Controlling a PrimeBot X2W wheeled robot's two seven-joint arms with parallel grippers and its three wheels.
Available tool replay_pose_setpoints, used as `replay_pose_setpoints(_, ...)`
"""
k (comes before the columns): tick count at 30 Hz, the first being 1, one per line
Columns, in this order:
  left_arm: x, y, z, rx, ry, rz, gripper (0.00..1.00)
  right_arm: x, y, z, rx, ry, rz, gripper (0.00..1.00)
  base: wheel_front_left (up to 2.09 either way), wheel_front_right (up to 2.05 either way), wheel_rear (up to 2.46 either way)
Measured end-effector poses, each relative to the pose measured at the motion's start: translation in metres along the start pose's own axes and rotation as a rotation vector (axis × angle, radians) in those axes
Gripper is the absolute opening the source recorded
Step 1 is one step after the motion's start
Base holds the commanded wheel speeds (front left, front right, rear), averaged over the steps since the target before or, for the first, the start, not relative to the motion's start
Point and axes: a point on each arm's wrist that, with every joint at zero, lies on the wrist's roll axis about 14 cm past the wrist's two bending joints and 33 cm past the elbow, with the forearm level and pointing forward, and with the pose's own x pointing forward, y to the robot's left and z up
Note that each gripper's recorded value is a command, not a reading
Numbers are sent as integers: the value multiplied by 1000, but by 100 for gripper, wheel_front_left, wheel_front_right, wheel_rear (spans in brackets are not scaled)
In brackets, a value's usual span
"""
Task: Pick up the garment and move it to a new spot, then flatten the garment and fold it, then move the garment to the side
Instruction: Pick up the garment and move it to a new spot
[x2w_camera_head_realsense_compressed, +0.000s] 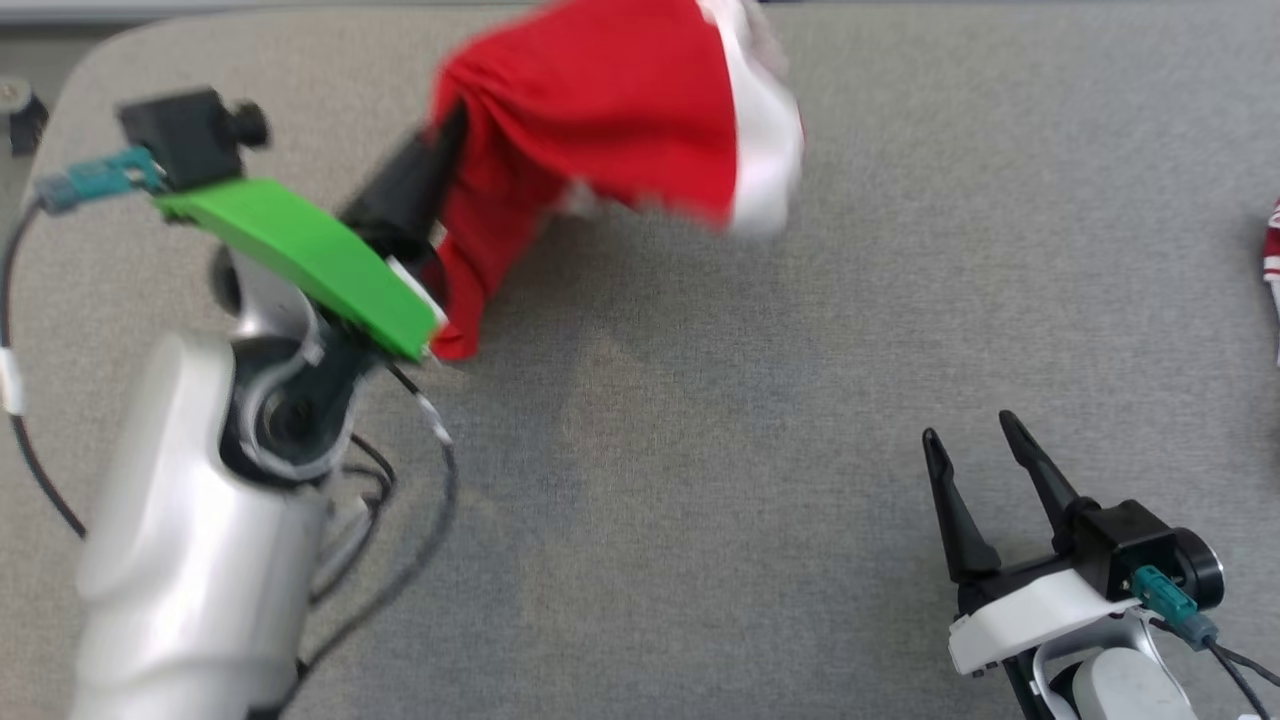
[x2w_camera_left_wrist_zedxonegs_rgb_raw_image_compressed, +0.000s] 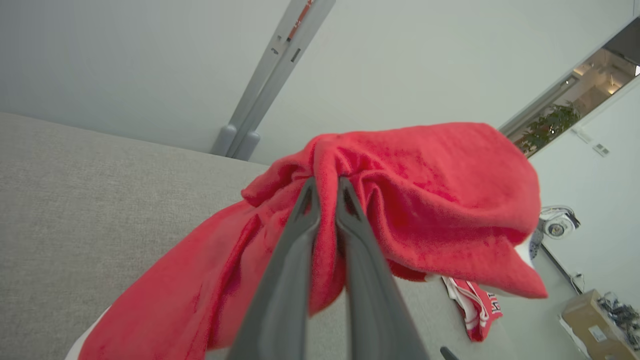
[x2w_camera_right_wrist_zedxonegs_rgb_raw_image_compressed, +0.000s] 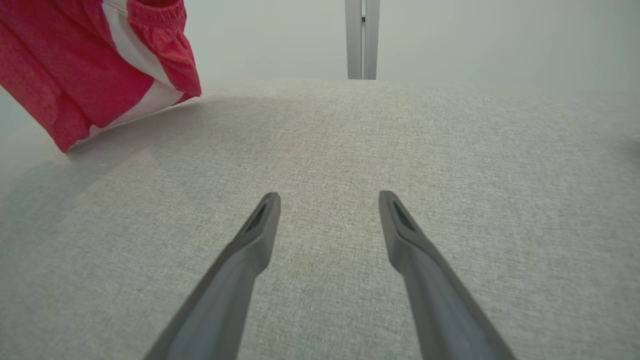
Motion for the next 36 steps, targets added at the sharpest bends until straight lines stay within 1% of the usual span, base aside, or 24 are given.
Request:
replay_pose_setpoints(2, -16, -46, -7, -31, 45, -129, 0, -5, 4, 10, 1, -26, -1, 100, 0, 0, 0)
replay_pose_setpoints(5, -38, -97, -17, -97, 105, -254, 0, -15, 4, 20, 8, -53, -21, 100, 0, 0, 0)
replay_pose_setpoints(6, -44, -109, -21, -95, 131, -284, 0, -19, 0, 24, 9, -63, -36, 100, 0, 0, 0)
replay_pose_setpoints(9, -54, -133, -34, -125, 194, -333, 0, -34, -11, 28, 16, -76, -89, 100, 0, 0, 0)
replay_pose_setpoints(12, -55, -142, -48, -126, 255, -348, 0, -48, -23, 30, 26, -87, -146, 100, 0, 0, 0)
replay_pose_setpoints(15, -47, -151, -71, -162, 325, -363, 0, -64, -36, 29, 32, -84, -206, 100, 0, 0, 0)
replay_pose_setpoints(18, -34, -155, -96, -247, 397, -366, 0, -76, -48, 28, 34, -83, -258, 100, 0, 0, 0)
replay_pose_setpoints(21, -15, -140, -122, -312, 450, -293, 0, -86, -56, 27, 37, -83, -298, 100, 0, 0, 0)
replay_pose_setpoints(23, 5, -117, -136, -341, 460, -199, 0, -87, -60, 28, 35, -85, -314, 100, 0, 0, 0)
replay_pose_setpoints(24, 13, -105, -142, -335, 462, -153, 0, -86, -61, 28, 34, -85, -315, 100, 0, 0, 0)
replay_pose_setpoints(26, 31, -73, -156, -293, 459, -47, 0, -83, -62, 27, 33, -80, -317, 100, 0, 0, 0)
replay_pose_setpoints(29, 47, -19, -174, -192, 439, 109, 0, -80, -64, 21, 35, -57, -321, 100, 0, 0, 0)
replay_pose_setpoints(30, 51, -5, -181, -166, 434, 150, 0, -81, -65, 19, 35, -51, -326, 100, 0, 0, 0)
replay_pose_setpoints(32, 55, 12, -192, -143, 433, 195, 0, -84, -69, 15, 35, -38, -341, 100, 0, 0, 0)
replay_pose_setpoints(33, 58, 16, -197, -139, 424, 206, 32, -86, -72, 13, 35, -30, -354, 100, 0, 0, 0)
replay_pose_setpoints(34, 60, 17, -199, -143, 415, 207, 47, -89, -74, 12, 35, -26, -364, 100, 0, 0, 0)
replay_pose_setpoints(35, 63, 16, -202, -144, 404, 201, 100, -92, -78, 11, 34, -22, -378, 100, 0, 0, 0)
replay_pose_setpoints(36, 65, 15, -204, -126, 395, 186, 100, -95, -81, 10, 34, -19, -390, 100, 0, 0, 0)
